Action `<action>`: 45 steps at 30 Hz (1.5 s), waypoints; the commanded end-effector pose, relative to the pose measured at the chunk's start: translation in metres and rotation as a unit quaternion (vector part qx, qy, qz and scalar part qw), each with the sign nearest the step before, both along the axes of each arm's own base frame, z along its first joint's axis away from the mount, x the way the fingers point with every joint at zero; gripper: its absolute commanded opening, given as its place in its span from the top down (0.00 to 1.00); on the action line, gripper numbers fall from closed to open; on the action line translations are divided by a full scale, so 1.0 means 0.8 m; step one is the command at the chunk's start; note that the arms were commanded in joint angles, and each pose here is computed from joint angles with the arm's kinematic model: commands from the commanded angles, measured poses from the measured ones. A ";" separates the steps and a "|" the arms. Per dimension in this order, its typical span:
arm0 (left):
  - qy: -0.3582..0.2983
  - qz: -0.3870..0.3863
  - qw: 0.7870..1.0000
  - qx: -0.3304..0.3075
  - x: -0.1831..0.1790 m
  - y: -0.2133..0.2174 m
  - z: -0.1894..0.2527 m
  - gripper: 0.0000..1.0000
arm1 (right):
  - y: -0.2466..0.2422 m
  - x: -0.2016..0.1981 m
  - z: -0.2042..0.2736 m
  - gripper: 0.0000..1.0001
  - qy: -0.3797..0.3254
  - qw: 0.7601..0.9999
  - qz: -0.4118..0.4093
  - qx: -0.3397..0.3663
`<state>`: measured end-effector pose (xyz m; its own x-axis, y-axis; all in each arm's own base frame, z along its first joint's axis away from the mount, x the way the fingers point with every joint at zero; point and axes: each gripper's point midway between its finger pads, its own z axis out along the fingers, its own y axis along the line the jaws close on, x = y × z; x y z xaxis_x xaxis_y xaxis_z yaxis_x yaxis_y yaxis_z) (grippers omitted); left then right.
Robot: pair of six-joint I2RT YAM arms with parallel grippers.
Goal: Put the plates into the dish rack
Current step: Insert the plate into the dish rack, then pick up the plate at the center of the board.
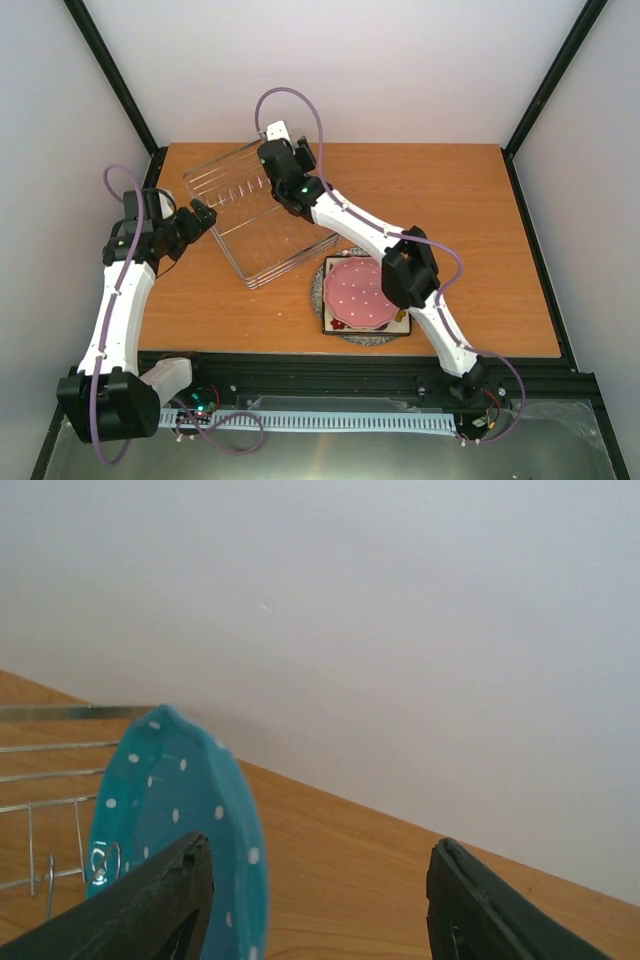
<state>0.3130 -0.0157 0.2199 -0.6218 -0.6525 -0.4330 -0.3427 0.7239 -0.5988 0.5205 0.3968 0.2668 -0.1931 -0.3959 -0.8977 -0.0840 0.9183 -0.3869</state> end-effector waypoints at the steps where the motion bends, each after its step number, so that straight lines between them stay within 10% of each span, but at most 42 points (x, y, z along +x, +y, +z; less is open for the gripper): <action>1: -0.028 -0.008 0.999 0.027 0.006 0.007 0.030 0.00 | -0.036 -0.023 0.058 0.42 -0.013 0.998 -0.023 0.055; 14: -0.045 -0.147 0.987 0.048 0.002 -0.128 0.074 0.00 | -0.221 -0.191 0.056 0.34 0.161 0.969 -0.053 0.180; 24: 0.017 -0.377 0.915 0.142 -0.086 -0.357 0.026 0.00 | -0.338 -0.329 -0.042 0.35 0.321 0.917 -0.029 0.237; 36: 0.073 -0.487 0.853 0.173 -0.122 -0.463 -0.033 0.09 | -0.503 -0.381 0.048 0.24 0.120 0.921 -0.228 0.291; 45: 0.161 -0.433 0.884 0.072 -0.124 -0.528 -0.063 0.31 | -0.547 -0.394 0.118 0.05 0.036 0.929 -0.280 0.239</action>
